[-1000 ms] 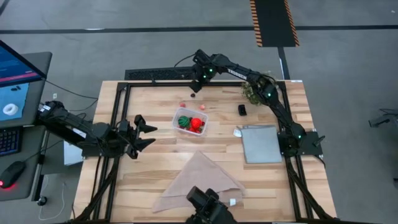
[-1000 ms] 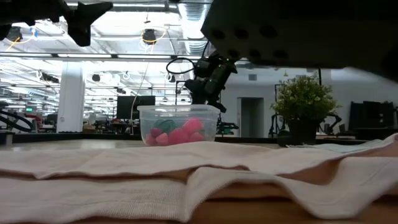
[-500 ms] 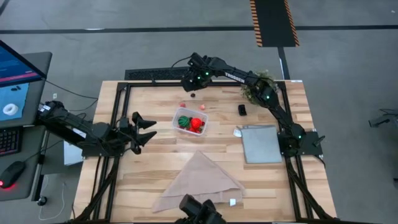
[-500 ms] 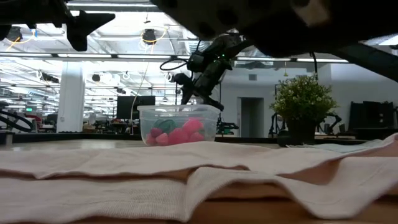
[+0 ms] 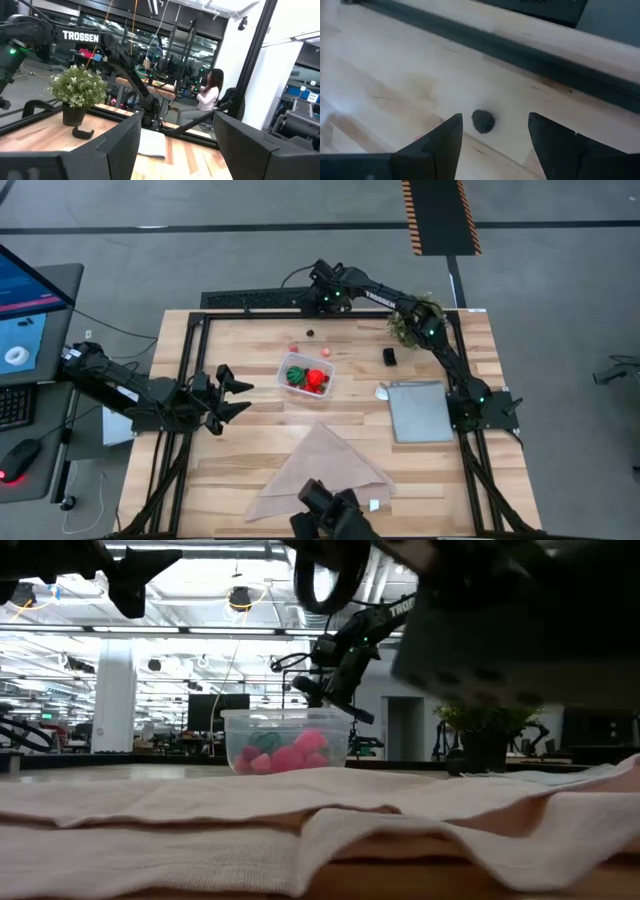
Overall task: Pick and placing Produce into tupperware
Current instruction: Put the blackberry into the transparent bin
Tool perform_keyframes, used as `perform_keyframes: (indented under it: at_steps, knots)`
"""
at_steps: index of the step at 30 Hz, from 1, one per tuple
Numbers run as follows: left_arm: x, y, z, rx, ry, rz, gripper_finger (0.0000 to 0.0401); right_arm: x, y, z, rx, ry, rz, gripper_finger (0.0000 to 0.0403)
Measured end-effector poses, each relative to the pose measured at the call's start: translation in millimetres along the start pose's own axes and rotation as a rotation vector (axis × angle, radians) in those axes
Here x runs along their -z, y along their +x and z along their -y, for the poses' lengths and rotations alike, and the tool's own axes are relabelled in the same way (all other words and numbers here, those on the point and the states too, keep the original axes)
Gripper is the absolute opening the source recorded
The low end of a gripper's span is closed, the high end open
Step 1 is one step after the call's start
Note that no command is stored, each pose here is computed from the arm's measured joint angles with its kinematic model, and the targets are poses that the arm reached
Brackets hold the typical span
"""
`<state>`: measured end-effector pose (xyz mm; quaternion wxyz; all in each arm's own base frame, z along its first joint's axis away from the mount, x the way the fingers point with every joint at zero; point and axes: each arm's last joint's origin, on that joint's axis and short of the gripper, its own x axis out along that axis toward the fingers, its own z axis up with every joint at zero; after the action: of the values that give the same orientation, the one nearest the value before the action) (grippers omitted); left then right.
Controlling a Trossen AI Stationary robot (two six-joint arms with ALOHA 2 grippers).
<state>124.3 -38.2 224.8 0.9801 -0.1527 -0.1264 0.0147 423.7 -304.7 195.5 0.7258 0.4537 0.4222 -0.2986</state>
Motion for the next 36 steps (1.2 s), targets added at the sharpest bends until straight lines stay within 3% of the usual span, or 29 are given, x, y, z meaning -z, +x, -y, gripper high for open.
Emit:
perform_keyframes:
  at_steps: [9,12,29,36]
  knots:
    - [-0.1,0.0,0.0,0.000,-0.011,0.001,0.0241,7.2,45.9,10.2,-0.100,0.007,-0.151,0.0249]
    - [-0.1,0.0,0.0,0.000,-0.011,0.001,0.0241,3.9,41.7,7.9,-0.110,-0.016,-0.128,0.0248]
    - [2.1,0.0,-0.4,-0.005,-0.015,-0.020,0.0241,2.0,39.9,13.4,-0.105,0.116,-0.150,0.0248]
    - [-0.7,0.1,-1.4,-0.037,0.000,0.012,0.0241,-0.9,22.5,5.2,-0.190,0.042,-0.142,0.0248]
